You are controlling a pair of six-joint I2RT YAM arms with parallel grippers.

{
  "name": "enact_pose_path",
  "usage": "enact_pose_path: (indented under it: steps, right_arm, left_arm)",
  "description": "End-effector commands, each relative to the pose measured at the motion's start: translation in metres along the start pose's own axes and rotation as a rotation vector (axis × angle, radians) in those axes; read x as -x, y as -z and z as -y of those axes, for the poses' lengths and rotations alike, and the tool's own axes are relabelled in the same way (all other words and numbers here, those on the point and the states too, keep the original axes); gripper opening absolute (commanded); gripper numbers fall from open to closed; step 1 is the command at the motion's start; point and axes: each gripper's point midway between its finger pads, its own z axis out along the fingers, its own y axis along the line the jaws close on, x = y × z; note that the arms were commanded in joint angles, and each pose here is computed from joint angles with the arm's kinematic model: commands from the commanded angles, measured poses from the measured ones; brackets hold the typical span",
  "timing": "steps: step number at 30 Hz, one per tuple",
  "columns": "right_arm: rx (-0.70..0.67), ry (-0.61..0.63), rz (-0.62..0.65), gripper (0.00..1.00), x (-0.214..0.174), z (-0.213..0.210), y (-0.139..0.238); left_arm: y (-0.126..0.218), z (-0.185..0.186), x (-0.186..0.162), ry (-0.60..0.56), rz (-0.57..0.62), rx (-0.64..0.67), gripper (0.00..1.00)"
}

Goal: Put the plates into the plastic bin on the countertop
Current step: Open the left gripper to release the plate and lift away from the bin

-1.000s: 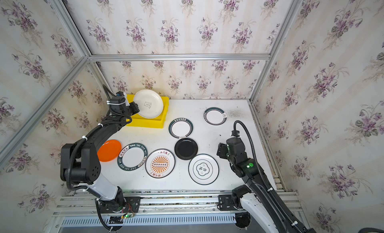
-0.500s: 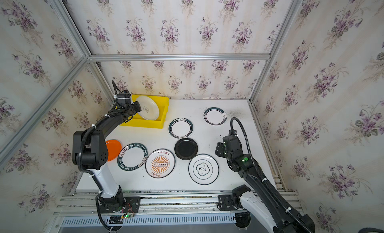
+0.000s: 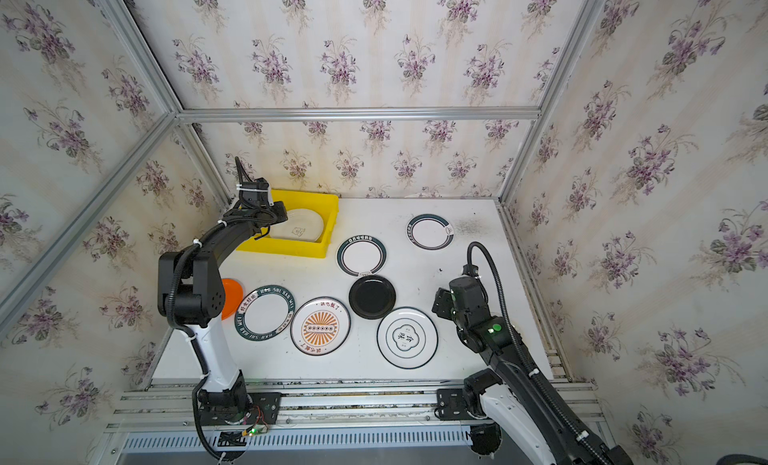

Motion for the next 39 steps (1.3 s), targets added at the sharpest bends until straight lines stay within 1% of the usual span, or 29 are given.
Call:
enact_pose_path:
  steps: [1,2,3,4,5,6,7,9,10,11,13,15,18,20,22,25,27,29,31,32,35,37,39]
  right_arm:
    - [-0.008,-0.022,0.009,0.73,-0.001,0.004,0.001]
    - [-0.008,-0.021,0.007,0.73,-0.002,0.004,0.002]
    - [-0.011,-0.020,0.005,0.73,-0.002,0.004,0.002]
    - [-0.015,-0.019,0.005,0.73,-0.002,0.005,0.003]
    - [-0.028,-0.018,0.003,0.73,-0.002,0.007,0.003]
    - [-0.041,-0.019,0.005,0.73,-0.001,0.009,0.003]
    - [-0.053,-0.018,0.010,0.73,0.000,0.011,0.004]
    - [-0.081,-0.016,0.008,0.73,0.000,0.015,0.002]
    - [-0.095,-0.016,0.002,0.73,-0.001,0.018,0.001]
    - [-0.106,-0.019,-0.005,0.73,-0.002,0.019,0.001]
    - [-0.134,-0.032,-0.030,0.73,-0.006,0.025,-0.002]
    - [-0.174,-0.051,-0.059,0.74,-0.010,0.032,-0.003]
    - [-0.241,-0.081,-0.103,0.74,-0.014,0.047,-0.001]
    - [-0.285,-0.102,-0.117,0.74,-0.013,0.059,0.003]
    - [-0.289,-0.141,-0.128,0.75,-0.014,0.068,0.006]
    - [-0.256,-0.220,-0.158,0.76,-0.021,0.076,0.007]
    - [-0.238,-0.249,-0.179,0.77,-0.029,0.079,0.007]
    - [-0.245,-0.263,-0.191,0.76,-0.035,0.083,0.007]
    - [-0.253,-0.286,-0.192,0.76,-0.037,0.085,0.006]
    - [-0.261,-0.306,-0.187,0.76,-0.038,0.086,0.006]
    - [-0.228,-0.355,-0.141,0.76,-0.035,0.083,0.001]
    - [-0.210,-0.373,-0.129,0.76,-0.036,0.081,-0.003]
    - [-0.222,-0.382,-0.140,0.76,-0.039,0.083,-0.006]
  left_arm:
    - [0.009,0.006,0.006,-0.026,0.011,-0.012,0.44]
    - [0.014,0.008,0.008,-0.029,0.019,-0.015,0.50]
    - [0.019,0.009,0.010,-0.031,0.029,-0.016,0.61]
    - [0.023,0.010,0.012,-0.032,0.037,-0.012,0.67]
    - [0.029,0.012,0.014,-0.033,0.047,-0.010,0.71]
    - [0.036,0.013,0.017,-0.030,0.062,-0.006,0.78]
    - [0.044,0.015,0.020,-0.026,0.079,-0.004,0.82]
    - [0.058,0.022,0.023,-0.019,0.115,-0.022,0.86]
    - [0.065,0.026,0.023,-0.013,0.135,-0.037,0.96]
    - [0.072,0.030,0.023,-0.005,0.151,-0.046,0.99]
    - [0.088,0.044,0.019,0.015,0.187,-0.089,0.99]
    - [0.108,0.065,0.012,0.008,0.233,-0.149,0.99]
    - [0.133,0.087,-0.005,-0.009,0.284,-0.187,0.99]
    - [0.147,0.100,-0.016,0.000,0.305,-0.229,0.99]
    - [0.161,0.114,-0.029,0.007,0.322,-0.284,0.99]
    - [0.182,0.127,-0.044,-0.001,0.354,-0.320,0.99]
    - [0.193,0.133,-0.055,-0.006,0.369,-0.350,0.99]
    - [0.202,0.137,-0.065,-0.008,0.369,-0.380,0.99]
    - [0.205,0.140,-0.082,-0.009,0.341,-0.413,0.99]
    - [0.210,0.139,-0.085,0.004,0.341,-0.430,0.99]
    - [0.217,0.140,-0.102,0.037,0.320,-0.492,0.99]
    - [0.221,0.143,-0.112,0.021,0.301,-0.523,0.99]
    - [0.226,0.143,-0.121,-0.001,0.286,-0.533,0.99]
